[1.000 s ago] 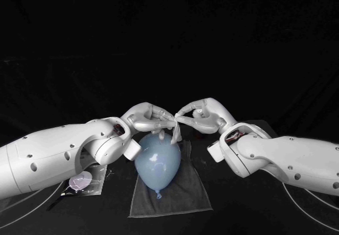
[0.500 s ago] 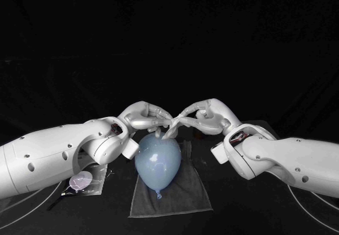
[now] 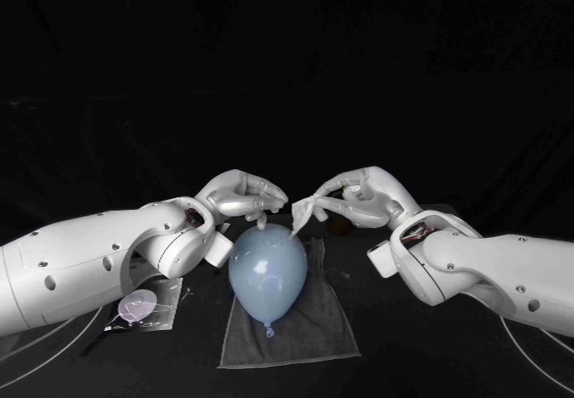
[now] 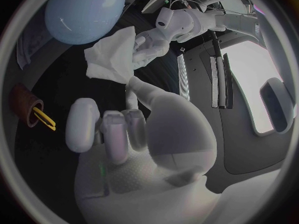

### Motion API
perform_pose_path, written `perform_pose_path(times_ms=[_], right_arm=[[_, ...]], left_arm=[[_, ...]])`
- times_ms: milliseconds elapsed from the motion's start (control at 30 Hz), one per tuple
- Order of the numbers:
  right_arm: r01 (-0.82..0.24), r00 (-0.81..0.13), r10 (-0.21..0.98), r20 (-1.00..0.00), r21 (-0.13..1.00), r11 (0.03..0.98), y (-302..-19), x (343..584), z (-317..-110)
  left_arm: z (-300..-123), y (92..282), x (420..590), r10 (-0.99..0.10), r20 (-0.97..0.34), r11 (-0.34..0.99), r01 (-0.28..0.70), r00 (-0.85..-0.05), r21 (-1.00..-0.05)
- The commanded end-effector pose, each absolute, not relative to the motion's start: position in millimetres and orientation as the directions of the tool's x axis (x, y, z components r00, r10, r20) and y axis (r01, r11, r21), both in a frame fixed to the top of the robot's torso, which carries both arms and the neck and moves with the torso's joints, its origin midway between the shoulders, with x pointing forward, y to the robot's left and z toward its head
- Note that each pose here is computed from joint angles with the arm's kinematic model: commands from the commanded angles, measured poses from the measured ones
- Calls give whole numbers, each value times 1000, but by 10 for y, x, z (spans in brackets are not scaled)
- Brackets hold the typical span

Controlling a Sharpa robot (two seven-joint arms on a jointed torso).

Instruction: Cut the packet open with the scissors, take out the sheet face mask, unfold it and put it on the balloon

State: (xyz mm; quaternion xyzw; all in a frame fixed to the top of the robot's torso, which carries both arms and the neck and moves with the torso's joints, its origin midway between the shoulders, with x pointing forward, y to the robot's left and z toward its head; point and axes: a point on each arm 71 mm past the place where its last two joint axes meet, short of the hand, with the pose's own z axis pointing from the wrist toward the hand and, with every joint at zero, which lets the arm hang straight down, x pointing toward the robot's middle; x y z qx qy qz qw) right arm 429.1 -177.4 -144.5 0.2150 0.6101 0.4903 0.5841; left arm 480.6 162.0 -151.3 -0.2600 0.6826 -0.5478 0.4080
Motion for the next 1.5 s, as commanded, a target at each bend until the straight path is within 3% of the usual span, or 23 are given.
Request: perform_pose_path(times_ms=[33, 467, 800, 1500], right_arm=[[-307, -242, 831, -500, 852, 423, -1782, 4289, -1447], [-279, -272, 812, -516, 850, 446, -1819, 4301, -1483], [-292, -260, 818, -514, 849, 441, -1770, 4309, -1472], [-323, -234, 836, -496, 851, 414, -1668, 4315, -1437]], left_arm=[[-1500, 1644, 4818, -815, -285, 271, 104, -505, -957], [-1497, 1690, 4814, -822, -293, 279, 103, -489, -955], [-1518, 1526, 4735, -741, -346, 328, 139, -576, -934], [-1556, 1393, 4716, -683, -428, 419, 163, -591, -893]])
